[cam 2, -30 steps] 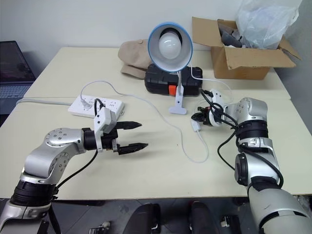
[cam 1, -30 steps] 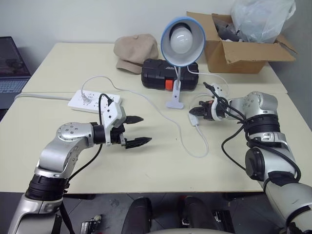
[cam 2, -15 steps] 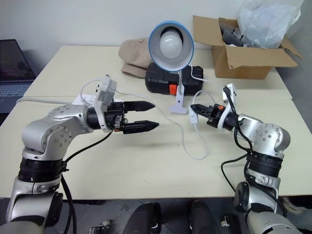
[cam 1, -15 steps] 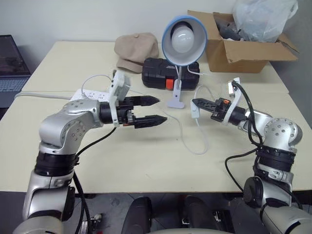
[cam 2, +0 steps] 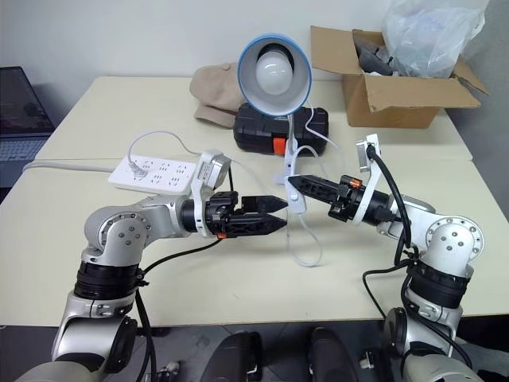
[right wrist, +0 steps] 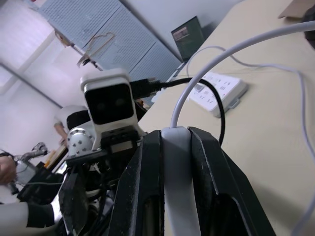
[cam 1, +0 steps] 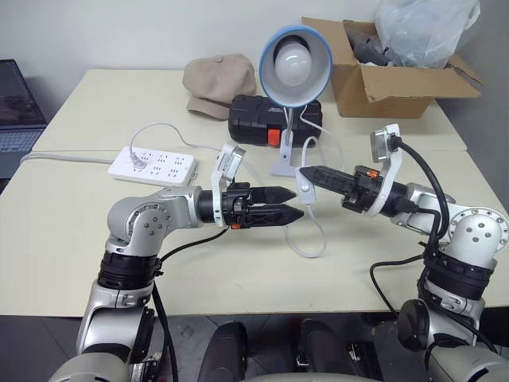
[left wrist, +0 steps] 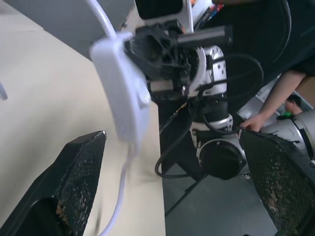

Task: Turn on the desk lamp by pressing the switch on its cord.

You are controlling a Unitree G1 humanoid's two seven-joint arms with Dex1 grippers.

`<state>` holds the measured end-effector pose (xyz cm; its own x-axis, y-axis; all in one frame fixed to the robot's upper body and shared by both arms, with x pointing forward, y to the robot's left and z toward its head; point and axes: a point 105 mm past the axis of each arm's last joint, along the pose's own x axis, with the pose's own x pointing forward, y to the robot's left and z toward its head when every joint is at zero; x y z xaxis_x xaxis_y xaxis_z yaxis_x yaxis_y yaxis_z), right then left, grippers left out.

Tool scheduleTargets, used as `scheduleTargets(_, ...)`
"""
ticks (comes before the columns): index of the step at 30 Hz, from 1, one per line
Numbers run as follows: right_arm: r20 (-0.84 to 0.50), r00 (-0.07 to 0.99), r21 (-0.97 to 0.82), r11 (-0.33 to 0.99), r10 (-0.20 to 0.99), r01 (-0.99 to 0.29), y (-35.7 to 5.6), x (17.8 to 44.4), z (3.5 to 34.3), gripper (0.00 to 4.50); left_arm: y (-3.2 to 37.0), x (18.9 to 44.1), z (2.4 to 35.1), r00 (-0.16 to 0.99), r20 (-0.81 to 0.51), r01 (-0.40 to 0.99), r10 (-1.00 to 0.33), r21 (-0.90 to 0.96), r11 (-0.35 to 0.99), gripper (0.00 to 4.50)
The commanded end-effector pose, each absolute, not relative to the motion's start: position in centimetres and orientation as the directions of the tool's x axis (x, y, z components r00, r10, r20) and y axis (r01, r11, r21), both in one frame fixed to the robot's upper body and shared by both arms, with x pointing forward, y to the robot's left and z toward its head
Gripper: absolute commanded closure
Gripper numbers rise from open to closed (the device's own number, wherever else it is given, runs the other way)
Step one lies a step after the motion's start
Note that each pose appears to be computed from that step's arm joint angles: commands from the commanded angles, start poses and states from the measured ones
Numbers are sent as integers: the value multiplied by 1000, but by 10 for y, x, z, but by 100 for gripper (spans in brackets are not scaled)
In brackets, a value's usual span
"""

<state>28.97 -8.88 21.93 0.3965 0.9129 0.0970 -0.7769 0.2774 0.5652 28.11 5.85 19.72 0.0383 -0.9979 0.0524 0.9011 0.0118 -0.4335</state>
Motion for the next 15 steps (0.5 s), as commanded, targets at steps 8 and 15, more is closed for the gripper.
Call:
scheduleTargets(8,133,314,533,199,940,-822,-80,276,233,410,58,279,209,44,120,906,-992,-424,-11,0)
scheduleTargets(15,144,302,538,181,943,-823,-77,274,235,410,54,278,209,28,126,905,-992,-425,-28,0)
